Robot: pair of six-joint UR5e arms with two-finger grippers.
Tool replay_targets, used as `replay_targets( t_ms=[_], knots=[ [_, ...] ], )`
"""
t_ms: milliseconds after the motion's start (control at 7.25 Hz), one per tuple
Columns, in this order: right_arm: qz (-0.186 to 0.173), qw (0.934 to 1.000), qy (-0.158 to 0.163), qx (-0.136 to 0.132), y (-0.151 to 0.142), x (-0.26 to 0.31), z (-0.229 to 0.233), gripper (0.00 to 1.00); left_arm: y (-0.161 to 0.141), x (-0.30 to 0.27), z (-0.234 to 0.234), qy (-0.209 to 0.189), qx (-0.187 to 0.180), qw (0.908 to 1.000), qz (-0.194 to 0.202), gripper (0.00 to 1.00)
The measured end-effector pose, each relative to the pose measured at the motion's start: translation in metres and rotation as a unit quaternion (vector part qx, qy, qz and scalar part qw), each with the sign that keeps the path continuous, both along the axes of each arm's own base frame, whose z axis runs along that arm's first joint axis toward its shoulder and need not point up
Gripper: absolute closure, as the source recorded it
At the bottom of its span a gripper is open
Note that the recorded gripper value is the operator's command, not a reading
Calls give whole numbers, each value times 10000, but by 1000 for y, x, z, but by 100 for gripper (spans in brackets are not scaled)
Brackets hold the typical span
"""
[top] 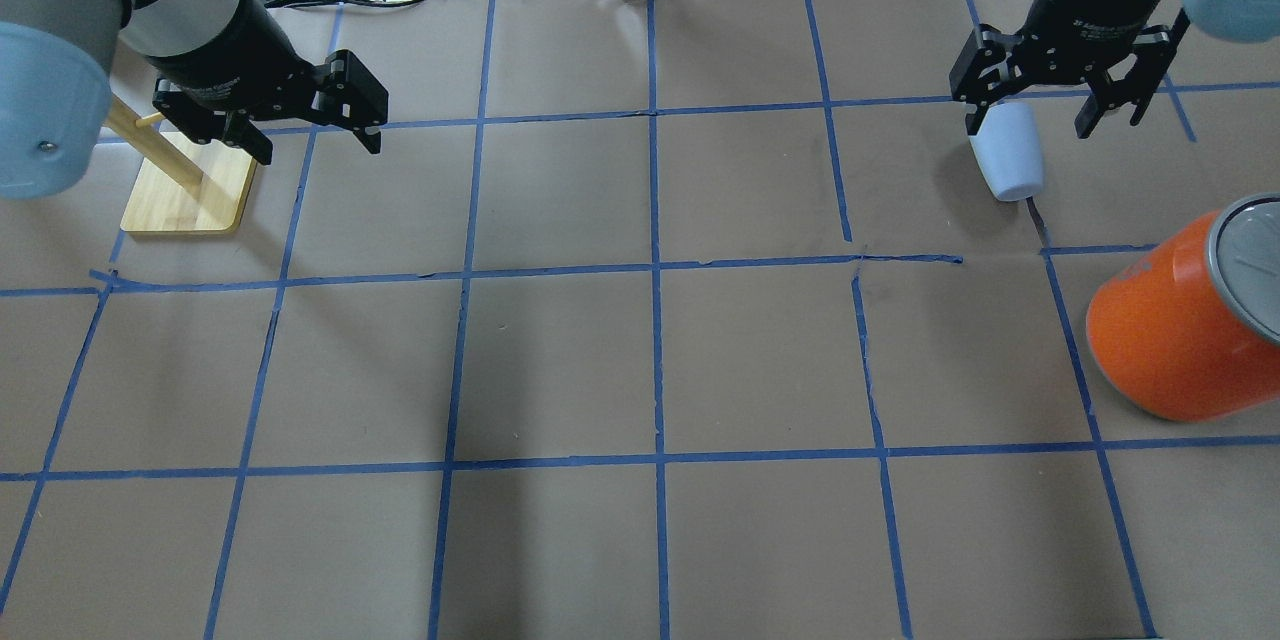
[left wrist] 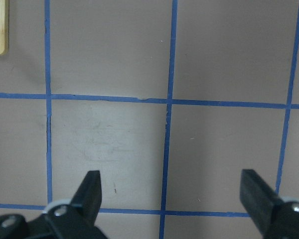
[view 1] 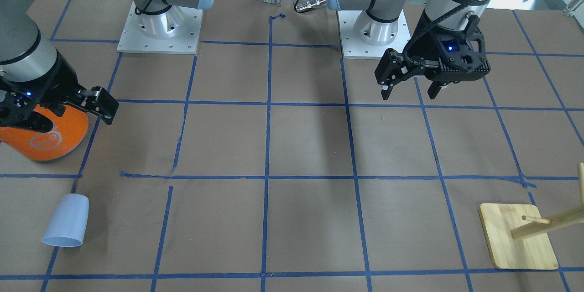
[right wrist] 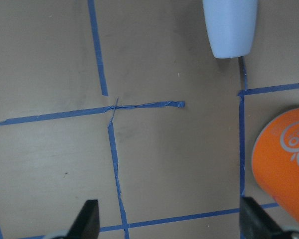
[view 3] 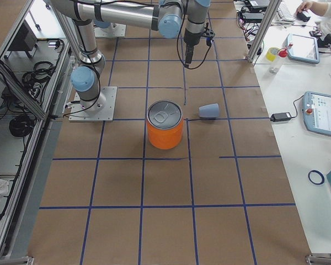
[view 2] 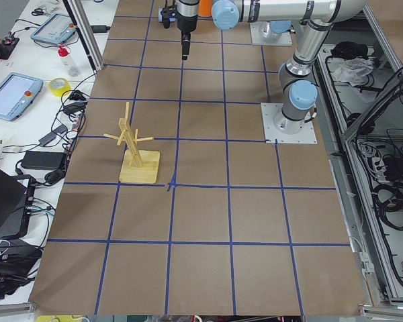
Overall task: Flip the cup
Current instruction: 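Move the right gripper over the light blue cup, then lower the right gripper and close it on the light blue cup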
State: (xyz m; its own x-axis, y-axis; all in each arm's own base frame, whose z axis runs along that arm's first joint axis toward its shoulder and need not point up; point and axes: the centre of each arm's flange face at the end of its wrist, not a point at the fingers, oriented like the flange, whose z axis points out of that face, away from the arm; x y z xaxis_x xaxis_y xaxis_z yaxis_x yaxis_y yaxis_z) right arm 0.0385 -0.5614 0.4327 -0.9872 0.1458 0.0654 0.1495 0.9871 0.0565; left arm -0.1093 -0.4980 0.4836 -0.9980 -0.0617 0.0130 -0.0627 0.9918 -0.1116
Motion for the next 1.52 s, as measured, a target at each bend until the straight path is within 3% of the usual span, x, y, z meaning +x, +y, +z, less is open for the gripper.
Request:
replay_targets(
  t_ms=[414,552,1103,1517],
  knots=[
    [-135,9985,123,-526,-57,-31,-53,0,0,0,-1,0,6,10000,-2,0],
    [-184,9980,196,-578,-71,-43,-75,0,0,0,-1,0,5,10000,-3,0],
    [-213,9967,408,-666,-111,-83,-158,0,-1,0,-1,0,-17,10000,-2,0],
    [-173,9984,357,-411,-120,-87,-205,0,-1,0,-1,1,-21,10000,-3,0]
  ],
)
